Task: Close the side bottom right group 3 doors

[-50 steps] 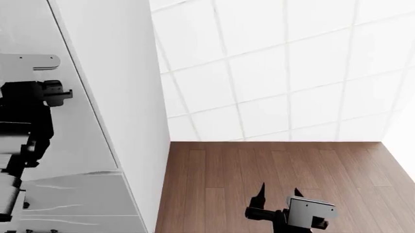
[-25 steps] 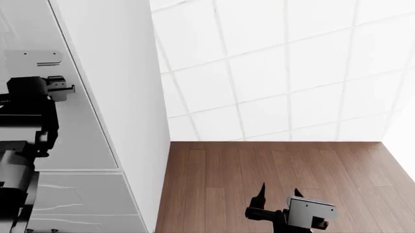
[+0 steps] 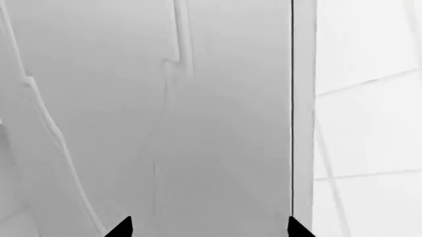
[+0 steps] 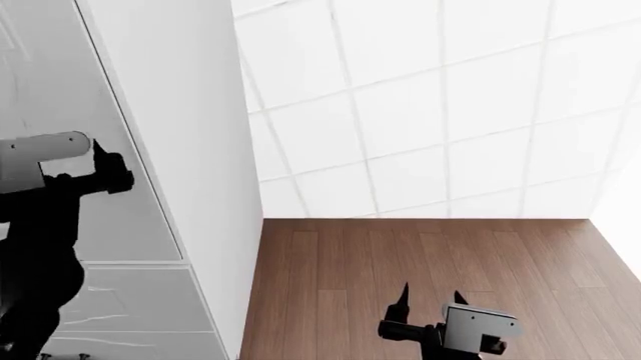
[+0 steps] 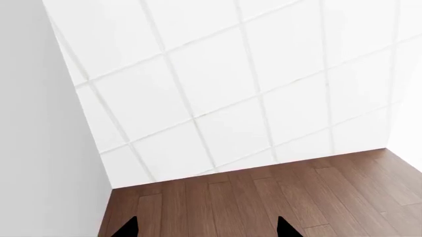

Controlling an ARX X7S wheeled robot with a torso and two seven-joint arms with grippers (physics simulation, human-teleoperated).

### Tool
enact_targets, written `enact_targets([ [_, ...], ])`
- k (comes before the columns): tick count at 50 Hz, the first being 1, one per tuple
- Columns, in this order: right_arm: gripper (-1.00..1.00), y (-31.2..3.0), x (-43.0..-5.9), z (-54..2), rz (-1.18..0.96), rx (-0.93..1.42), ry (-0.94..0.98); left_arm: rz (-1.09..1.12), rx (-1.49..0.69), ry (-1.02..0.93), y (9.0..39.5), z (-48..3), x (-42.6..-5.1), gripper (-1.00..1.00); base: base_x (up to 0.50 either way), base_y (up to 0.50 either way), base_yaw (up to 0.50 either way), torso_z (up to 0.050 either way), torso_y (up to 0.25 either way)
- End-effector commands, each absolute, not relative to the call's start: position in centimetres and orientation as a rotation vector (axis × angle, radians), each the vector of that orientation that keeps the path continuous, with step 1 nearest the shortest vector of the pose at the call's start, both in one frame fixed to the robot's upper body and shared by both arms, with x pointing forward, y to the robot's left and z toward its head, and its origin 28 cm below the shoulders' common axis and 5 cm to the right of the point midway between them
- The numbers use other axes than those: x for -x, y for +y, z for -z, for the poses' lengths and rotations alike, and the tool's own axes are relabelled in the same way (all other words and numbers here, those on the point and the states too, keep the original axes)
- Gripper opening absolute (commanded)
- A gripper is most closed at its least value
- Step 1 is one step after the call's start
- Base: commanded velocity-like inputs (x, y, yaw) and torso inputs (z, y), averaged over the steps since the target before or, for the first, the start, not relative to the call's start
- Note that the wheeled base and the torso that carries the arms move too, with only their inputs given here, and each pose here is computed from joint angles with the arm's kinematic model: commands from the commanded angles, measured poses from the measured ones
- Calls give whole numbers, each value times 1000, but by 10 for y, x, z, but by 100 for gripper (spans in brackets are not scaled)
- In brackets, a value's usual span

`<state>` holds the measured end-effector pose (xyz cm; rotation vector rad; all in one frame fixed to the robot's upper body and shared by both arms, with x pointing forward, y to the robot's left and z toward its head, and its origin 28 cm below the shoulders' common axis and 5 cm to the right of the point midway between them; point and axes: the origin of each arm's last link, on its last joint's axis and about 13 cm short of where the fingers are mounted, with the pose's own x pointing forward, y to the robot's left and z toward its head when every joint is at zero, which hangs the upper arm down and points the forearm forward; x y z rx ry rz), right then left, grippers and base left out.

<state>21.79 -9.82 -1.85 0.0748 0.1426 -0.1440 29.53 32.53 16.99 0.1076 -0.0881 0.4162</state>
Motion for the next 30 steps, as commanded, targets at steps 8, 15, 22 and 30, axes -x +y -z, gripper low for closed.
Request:
enact_targets([
  [8, 100, -98, -217, 18, 143, -72, 138, -71, -100, -67, 254, -104, -176, 100, 0, 0, 0, 0, 0],
  [15, 100, -98, -217, 17, 142, -72, 133, -52, -69, -2, 240, -72, -190, 100, 0, 0, 0, 0, 0],
  [22, 100, -98, -216, 17, 137, -73, 131, -38, -40, 11, 225, -38, -201, 100, 0, 0, 0, 0, 0],
  [30, 100, -97, -215, 18, 139, -56, 151, -28, -10, 19, 221, -27, -203, 100, -31, 0, 0, 0, 0],
])
